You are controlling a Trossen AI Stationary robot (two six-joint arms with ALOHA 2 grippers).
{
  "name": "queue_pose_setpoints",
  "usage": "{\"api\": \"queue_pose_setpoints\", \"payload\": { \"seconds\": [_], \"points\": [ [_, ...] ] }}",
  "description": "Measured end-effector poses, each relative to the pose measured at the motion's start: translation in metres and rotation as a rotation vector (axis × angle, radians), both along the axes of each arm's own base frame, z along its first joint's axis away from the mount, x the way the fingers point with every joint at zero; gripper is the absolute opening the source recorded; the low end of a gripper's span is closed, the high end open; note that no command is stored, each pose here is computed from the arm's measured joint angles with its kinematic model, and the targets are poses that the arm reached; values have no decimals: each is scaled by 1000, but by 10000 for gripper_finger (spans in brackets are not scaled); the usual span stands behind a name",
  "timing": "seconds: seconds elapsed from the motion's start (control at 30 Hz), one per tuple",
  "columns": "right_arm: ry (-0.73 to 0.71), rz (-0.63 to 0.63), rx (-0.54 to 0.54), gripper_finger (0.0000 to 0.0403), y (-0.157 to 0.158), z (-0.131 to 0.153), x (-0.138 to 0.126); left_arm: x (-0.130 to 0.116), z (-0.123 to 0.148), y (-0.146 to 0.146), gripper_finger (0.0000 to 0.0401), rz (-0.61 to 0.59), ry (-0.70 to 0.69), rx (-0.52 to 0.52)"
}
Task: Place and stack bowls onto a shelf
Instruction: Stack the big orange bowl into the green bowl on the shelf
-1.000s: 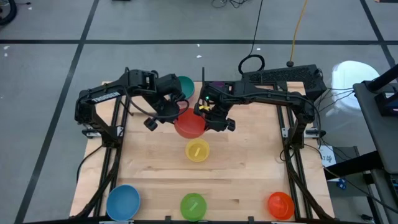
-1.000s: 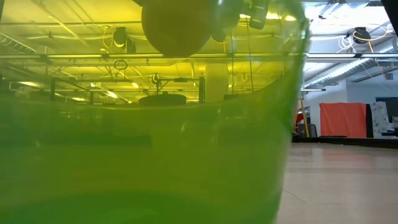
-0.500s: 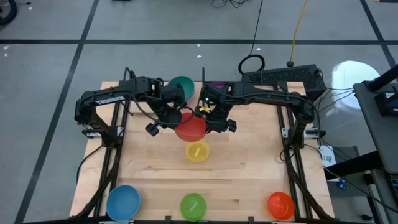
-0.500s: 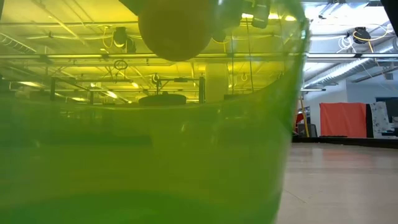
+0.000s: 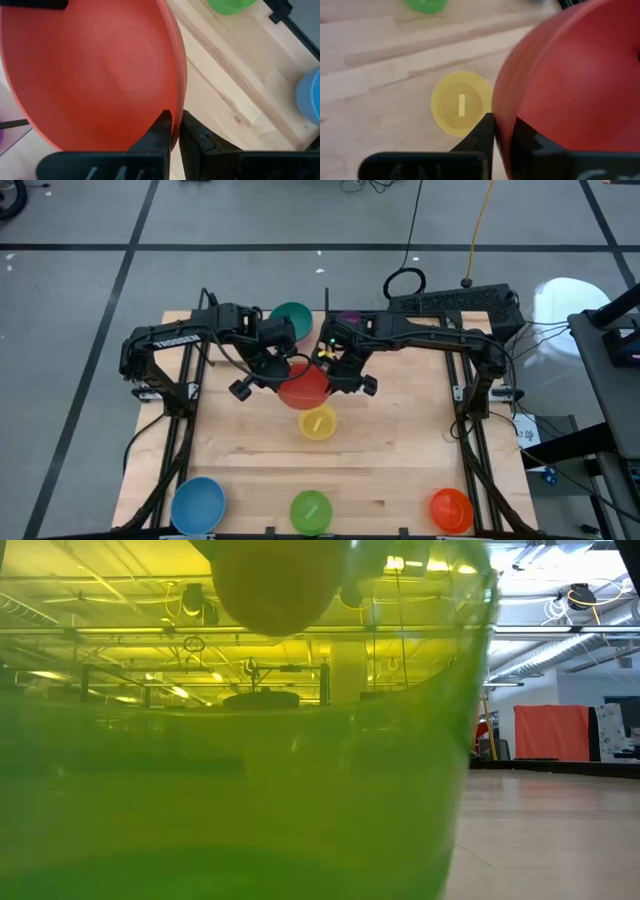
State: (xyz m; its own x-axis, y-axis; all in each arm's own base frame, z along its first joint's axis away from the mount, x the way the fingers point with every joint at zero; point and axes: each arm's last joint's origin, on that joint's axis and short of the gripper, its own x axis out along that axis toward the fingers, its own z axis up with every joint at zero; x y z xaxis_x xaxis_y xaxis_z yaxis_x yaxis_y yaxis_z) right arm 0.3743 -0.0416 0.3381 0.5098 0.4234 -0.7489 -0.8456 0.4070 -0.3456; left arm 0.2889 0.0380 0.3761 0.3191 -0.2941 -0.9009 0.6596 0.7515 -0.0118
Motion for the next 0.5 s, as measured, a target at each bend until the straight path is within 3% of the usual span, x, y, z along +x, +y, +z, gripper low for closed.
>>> {"api": "queue_pose_setpoints", "payload": {
  "seconds": [0.13,0.33,0.5],
  "points": [
    [11,-84,-30,60,-1,0,2,0,0,0,14,9,7,-3],
    [2,-265,-192,112,-9,10,-3,1,-1,1,10,44,14,16],
    [-44,-312,-200,130,-11,24,-11,-1,-1,3,10,65,30,75]
  ]
}}
